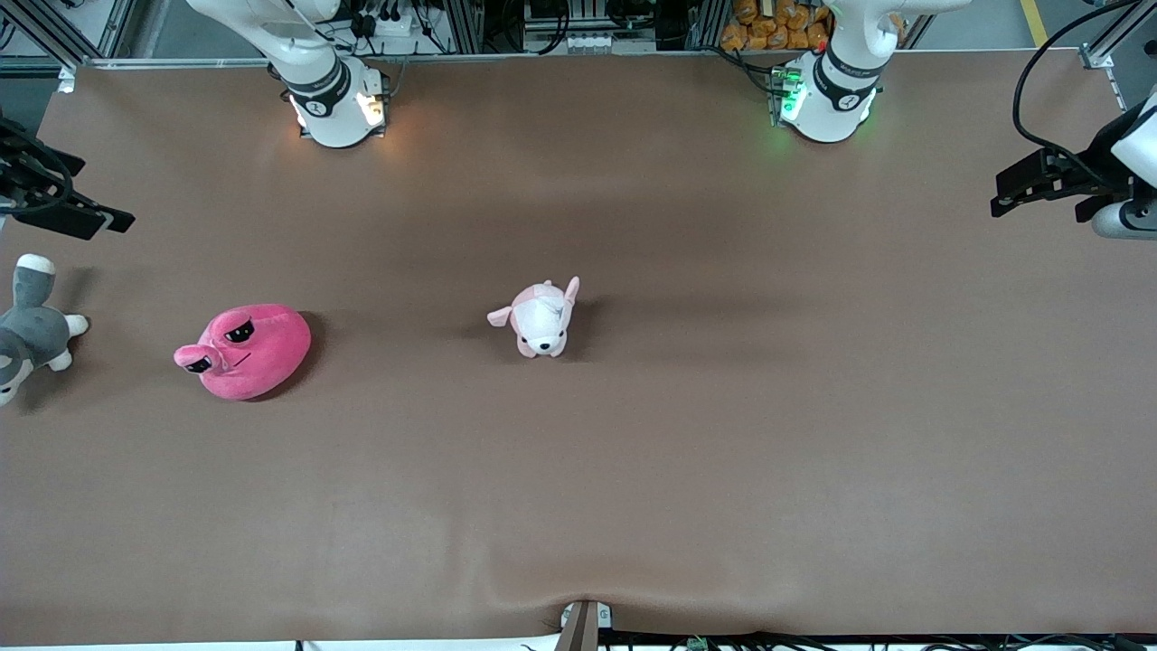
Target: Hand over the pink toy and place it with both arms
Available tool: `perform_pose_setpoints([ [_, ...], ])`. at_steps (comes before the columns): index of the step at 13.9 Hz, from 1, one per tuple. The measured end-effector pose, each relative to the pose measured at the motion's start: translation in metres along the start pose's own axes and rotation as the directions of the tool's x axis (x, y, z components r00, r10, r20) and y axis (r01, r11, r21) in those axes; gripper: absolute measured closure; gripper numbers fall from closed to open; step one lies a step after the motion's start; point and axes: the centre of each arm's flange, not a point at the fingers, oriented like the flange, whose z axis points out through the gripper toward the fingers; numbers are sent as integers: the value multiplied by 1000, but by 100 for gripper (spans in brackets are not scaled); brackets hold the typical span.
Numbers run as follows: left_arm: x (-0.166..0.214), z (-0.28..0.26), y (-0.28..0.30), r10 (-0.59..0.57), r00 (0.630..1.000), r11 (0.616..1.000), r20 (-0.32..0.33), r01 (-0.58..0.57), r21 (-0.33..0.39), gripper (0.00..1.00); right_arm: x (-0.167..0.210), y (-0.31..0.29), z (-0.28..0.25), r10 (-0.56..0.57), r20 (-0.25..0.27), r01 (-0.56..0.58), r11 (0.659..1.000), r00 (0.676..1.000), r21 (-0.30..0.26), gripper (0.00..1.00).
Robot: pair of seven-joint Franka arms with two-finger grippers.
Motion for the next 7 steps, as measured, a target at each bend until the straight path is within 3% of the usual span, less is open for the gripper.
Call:
perform_pose_setpoints([
  [4, 0, 0, 0, 0, 1000, 1000, 0, 0, 0, 0, 6, 7, 0, -170, -18, 170, 985, 985, -25, 0],
  [7, 0, 0, 0, 0, 1000, 1000, 0, 0, 0, 0, 9, 15, 0, -324, -73, 323, 946, 943, -28, 0],
])
